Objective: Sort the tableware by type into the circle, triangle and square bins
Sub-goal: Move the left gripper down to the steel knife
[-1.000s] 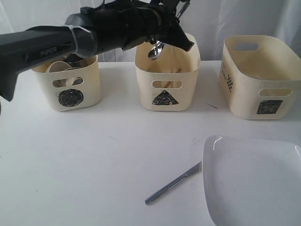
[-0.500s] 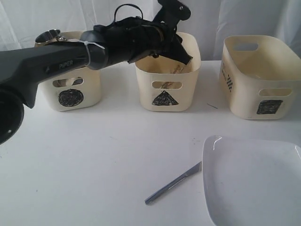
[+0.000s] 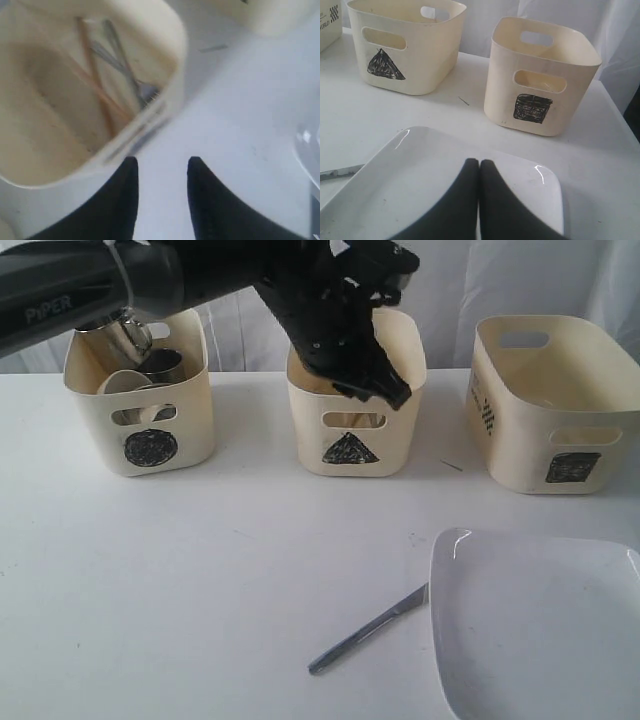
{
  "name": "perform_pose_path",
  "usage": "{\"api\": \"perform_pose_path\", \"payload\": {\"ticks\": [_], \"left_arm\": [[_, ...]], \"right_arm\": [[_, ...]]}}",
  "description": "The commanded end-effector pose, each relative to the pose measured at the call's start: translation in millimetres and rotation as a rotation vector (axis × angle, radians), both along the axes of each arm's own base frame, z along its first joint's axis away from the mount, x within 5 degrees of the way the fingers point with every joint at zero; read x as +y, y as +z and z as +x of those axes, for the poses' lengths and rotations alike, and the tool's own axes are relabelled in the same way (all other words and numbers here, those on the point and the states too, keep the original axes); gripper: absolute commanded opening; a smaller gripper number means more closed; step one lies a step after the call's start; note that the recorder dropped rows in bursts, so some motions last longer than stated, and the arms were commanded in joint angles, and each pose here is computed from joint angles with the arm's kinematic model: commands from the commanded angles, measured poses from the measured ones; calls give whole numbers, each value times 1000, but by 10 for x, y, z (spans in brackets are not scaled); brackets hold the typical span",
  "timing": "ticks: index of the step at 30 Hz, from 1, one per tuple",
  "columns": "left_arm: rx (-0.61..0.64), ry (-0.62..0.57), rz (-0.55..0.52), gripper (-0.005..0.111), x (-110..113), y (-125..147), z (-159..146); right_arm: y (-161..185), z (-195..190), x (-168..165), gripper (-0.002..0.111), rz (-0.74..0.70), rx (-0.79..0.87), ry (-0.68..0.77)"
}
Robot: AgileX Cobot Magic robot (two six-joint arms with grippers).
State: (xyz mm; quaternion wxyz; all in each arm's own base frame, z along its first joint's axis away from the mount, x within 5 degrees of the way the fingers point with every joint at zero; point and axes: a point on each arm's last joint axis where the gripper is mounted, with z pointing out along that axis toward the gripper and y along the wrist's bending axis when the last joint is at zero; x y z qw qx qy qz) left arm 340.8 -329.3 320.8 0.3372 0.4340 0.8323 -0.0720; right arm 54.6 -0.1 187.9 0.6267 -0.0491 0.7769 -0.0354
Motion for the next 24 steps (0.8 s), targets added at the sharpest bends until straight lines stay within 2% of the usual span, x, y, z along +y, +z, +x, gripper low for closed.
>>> {"api": "perform_pose_path", "payload": {"ticks": [1,7,11,14,16,24], "left_arm": [[158,-85,107,38,69,-66,-317],[342,-137,200,39,109,-502,-611],[398,-238,246,47,22,-753,-853],[390,-273,255,57,-37,-842,-953],[389,-281,255,60,-57,-880,-991],[416,-274,229,61,-77,-953,-1029]], "right_arm": [[-12,-1,1,0,-2,-8,3],[-12,-1,1,0,-2,-8,3],[-12,-1,1,0,-2,-8,3],[-12,-1,1,0,-2,-8,3],[-12,-1,1,0,-2,-8,3],[-12,-1,1,0,-2,-8,3]]}}
